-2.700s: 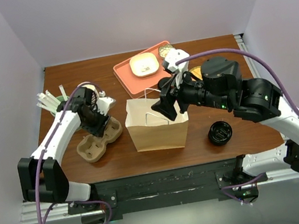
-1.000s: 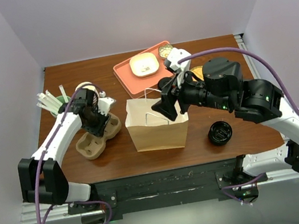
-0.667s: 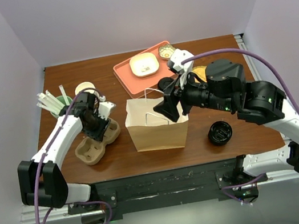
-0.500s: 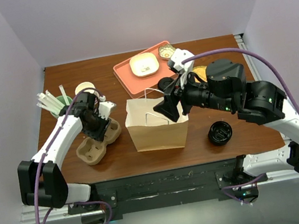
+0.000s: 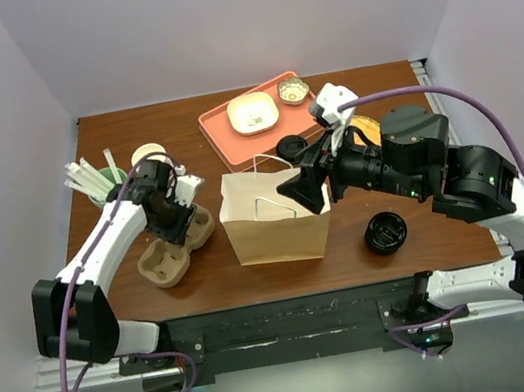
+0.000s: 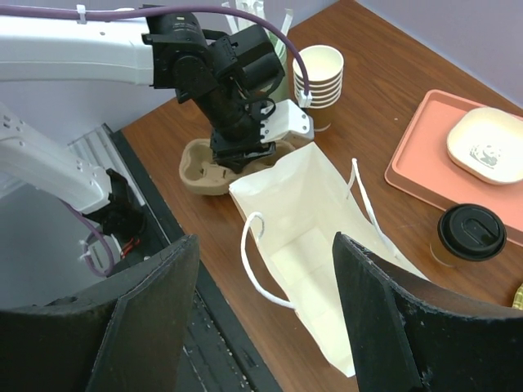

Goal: Pack the takeout coffee

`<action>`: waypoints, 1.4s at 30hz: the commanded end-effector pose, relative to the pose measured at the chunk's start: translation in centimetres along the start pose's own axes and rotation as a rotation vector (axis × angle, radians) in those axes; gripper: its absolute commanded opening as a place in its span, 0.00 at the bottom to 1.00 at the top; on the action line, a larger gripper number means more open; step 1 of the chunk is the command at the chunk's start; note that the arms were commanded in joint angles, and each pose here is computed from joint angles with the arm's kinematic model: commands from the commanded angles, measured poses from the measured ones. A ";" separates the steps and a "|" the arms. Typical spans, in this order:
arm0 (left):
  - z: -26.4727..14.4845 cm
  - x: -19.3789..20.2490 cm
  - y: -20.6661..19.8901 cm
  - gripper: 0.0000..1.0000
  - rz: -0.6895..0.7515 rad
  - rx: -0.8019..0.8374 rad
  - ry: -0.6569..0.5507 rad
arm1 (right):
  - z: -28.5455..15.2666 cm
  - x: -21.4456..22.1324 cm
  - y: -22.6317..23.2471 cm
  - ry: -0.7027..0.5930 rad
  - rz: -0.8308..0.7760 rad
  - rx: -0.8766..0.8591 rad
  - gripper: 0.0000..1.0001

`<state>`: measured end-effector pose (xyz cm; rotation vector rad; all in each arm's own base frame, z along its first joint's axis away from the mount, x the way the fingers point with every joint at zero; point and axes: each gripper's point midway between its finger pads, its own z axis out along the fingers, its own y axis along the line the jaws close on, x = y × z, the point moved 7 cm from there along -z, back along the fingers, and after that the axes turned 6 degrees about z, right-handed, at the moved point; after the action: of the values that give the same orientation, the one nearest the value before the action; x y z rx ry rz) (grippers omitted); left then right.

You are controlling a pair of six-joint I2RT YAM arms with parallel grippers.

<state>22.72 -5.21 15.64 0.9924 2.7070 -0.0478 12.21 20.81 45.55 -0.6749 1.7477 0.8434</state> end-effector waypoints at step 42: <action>-9.9 -6.0 2.1 0.99 -1.185 -0.184 -0.374 | -1.4 -0.7 -0.8 -0.140 0.042 0.059 0.70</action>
<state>26.34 -5.70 27.14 -0.3743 2.4737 -0.0987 12.05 19.41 45.32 -0.5919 1.7041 0.8351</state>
